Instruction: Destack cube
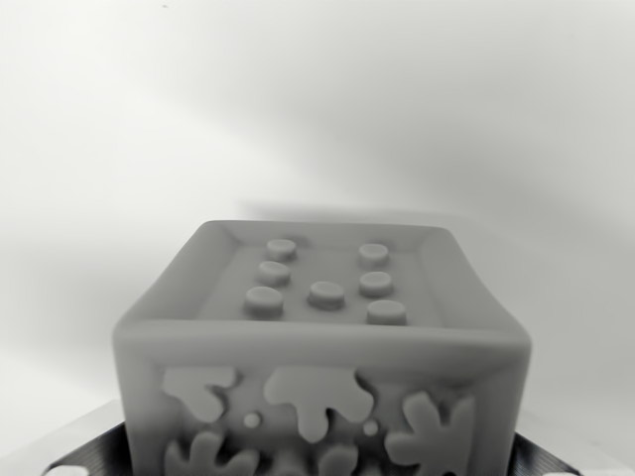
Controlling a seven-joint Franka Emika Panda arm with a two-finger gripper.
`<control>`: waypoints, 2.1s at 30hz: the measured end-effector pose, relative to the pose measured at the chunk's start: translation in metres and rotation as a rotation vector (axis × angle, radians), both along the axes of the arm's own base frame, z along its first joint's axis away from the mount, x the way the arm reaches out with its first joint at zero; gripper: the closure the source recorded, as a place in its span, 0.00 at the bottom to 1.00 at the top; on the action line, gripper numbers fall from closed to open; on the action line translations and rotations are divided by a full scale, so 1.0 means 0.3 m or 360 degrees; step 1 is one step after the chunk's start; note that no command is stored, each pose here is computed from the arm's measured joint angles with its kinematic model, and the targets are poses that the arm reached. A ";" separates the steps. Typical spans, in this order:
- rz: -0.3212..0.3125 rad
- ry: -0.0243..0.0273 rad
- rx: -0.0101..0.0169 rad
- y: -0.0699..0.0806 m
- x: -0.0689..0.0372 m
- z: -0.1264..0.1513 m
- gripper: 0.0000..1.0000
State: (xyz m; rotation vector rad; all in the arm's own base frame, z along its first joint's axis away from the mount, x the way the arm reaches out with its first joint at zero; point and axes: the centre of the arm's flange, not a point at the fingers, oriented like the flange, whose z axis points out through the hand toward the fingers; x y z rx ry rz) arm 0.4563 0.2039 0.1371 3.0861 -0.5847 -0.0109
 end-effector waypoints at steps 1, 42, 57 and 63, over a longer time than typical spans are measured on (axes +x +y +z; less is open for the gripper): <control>0.0000 0.00004 -0.00003 0.000 0.000 -0.007 1.00; 0.0002 -0.00027 -0.00013 0.001 0.001 -0.073 0.00; 0.0002 -0.00027 -0.00013 0.001 0.001 -0.073 0.00; 0.0002 -0.00057 -0.00007 0.002 0.003 -0.059 0.00</control>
